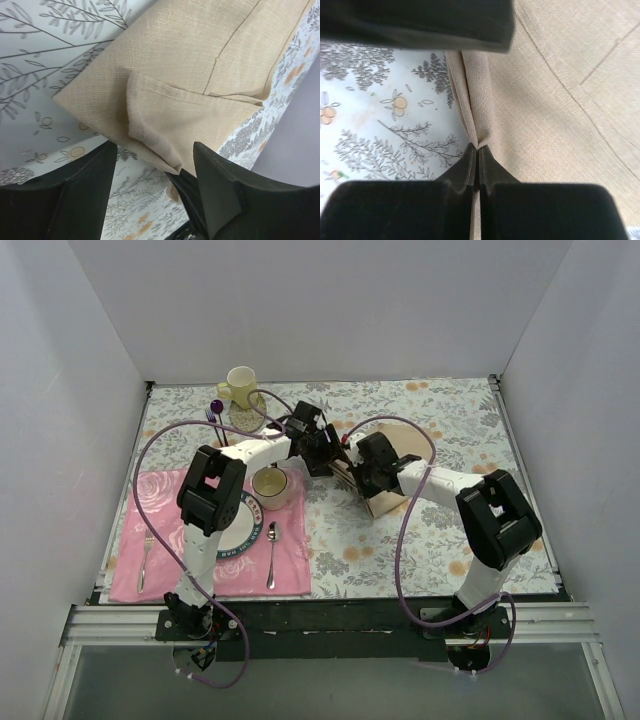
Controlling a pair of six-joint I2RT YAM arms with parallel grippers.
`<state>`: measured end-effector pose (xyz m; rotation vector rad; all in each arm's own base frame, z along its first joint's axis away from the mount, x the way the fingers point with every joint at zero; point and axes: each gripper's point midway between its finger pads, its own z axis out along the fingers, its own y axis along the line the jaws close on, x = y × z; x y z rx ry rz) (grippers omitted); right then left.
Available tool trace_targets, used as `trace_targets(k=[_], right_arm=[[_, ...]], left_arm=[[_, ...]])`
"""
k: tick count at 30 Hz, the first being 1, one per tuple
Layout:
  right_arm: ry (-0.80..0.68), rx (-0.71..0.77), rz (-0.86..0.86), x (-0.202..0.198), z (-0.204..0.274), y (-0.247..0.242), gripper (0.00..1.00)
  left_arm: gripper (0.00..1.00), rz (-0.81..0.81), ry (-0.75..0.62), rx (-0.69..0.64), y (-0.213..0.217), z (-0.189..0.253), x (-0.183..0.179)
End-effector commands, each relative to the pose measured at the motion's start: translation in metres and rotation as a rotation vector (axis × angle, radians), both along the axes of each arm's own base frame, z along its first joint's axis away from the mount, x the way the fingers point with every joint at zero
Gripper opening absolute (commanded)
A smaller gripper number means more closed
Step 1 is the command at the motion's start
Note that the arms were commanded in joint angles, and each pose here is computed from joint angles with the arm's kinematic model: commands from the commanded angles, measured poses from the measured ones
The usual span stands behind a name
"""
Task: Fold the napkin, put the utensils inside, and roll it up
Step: Roll the napkin with the utensil
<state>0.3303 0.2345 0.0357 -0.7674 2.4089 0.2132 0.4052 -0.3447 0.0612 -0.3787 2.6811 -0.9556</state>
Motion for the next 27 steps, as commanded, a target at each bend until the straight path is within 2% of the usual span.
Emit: trace_targets(k=[1,5,9,14,17,21,24,27], right_arm=[[0.210,0.194,0.048,-0.020,-0.011,0.008,0.01],[0.377,0.371,0.040,-0.024,-0.022,0.004,0.01],[0.454,0.490,-0.001,-0.020,-0.023,-0.003,0.01],[0.603,0.602,-0.069,-0.018,-0.034,-0.019,0.01],[0.639,0.660,-0.096,-0.015,-0.036,-0.027,0.01],[0.653,0.669,-0.117,-0.012,-0.041,-0.033,0.01],[0.665,0.648,-0.139,-0.010,-0.048,-0.039,0.01],[0.650,0.645,-0.138,-0.007,-0.050,-0.040,0.01]], left_arm=[[0.62,0.029,-0.122,0.038,0.020,0.049,0.011],[0.63,0.047,-0.154,0.057,0.030,0.058,0.005],[0.62,0.029,-0.206,0.041,0.029,0.071,-0.008],[0.62,-0.055,-0.151,-0.016,0.005,0.058,-0.037],[0.58,-0.082,-0.110,-0.041,-0.007,0.047,-0.045],[0.54,-0.078,-0.078,-0.045,-0.013,0.034,-0.052],[0.57,-0.063,-0.069,-0.071,-0.018,0.031,-0.054],[0.55,-0.053,-0.049,-0.072,-0.022,0.023,-0.051]])
